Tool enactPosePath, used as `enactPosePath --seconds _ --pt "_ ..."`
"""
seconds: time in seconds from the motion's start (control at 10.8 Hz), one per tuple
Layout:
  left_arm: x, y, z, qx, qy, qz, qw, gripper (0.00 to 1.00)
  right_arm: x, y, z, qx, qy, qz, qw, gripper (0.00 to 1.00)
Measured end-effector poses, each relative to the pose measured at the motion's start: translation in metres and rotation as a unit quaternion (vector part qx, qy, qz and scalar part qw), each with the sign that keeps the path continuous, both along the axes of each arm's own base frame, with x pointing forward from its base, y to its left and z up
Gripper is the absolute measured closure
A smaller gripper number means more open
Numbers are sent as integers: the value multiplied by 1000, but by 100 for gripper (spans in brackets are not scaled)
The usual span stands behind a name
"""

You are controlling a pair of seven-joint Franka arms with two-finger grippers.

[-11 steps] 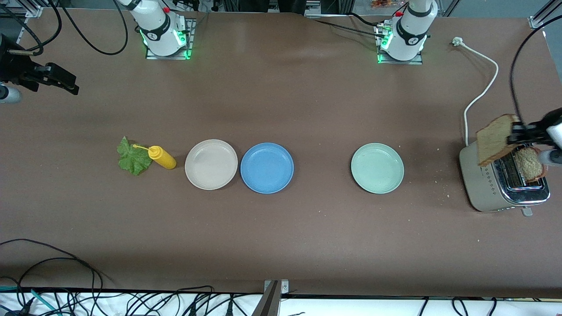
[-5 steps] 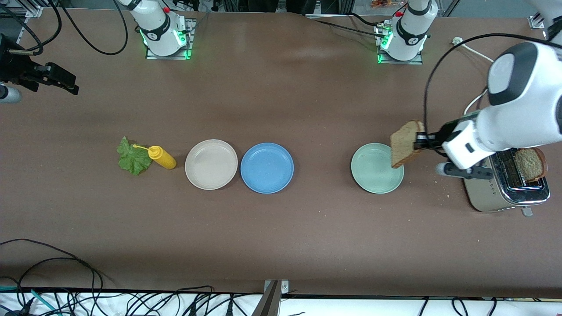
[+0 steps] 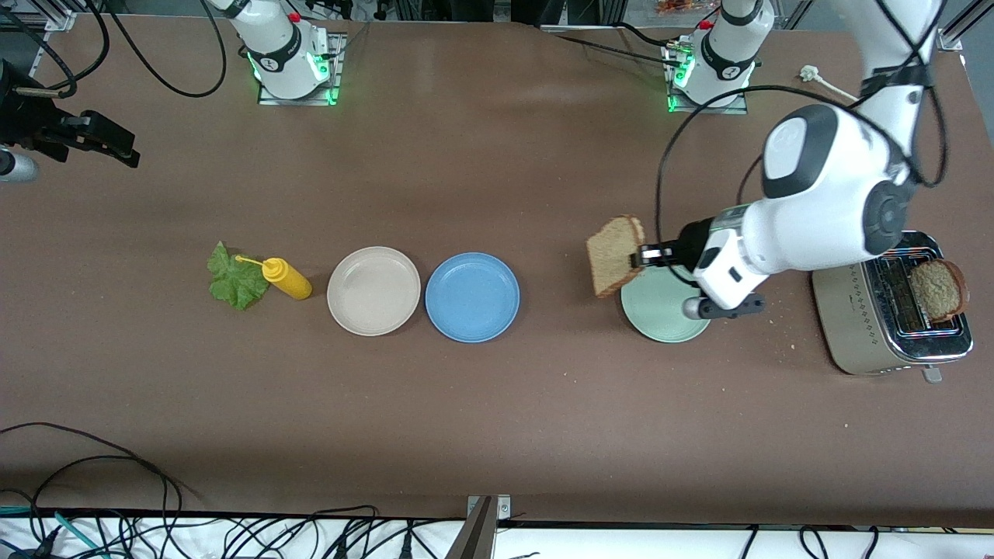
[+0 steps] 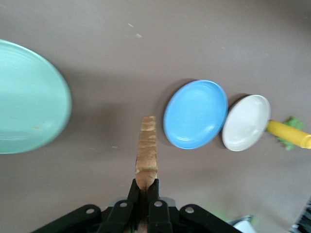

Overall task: Make sandwich in blue plate with both arms
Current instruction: 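Carry the bread slice with the left gripper to the blue plate, then lower the bread onto the blue plate and open the left gripper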

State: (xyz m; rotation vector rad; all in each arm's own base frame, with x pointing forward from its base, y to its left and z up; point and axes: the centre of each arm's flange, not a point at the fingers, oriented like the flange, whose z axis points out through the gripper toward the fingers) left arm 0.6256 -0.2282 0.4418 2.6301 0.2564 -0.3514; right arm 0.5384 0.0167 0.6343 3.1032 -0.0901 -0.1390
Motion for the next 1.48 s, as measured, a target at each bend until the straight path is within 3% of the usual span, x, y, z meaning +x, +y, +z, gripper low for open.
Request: enactPosePath --seconds 0.28,0.56,0.74,1.11,1.48 --pt "-6 -65 -52 -77 52 24 995 91 0 0 0 0 0 0 1000 0" --pt "-13 -122 -97 -96 54 32 993 91 0 1 0 0 0 1 1000 0" --pt "-17 -162 -109 -101 33 21 994 91 0 1 0 0 0 1 1000 0" --pt "-13 -195 -146 -105 -43 4 994 91 0 1 0 0 0 1 1000 0" --pt "-5 -213 -163 -109 -63 6 992 91 0 1 0 0 0 1 1000 0"
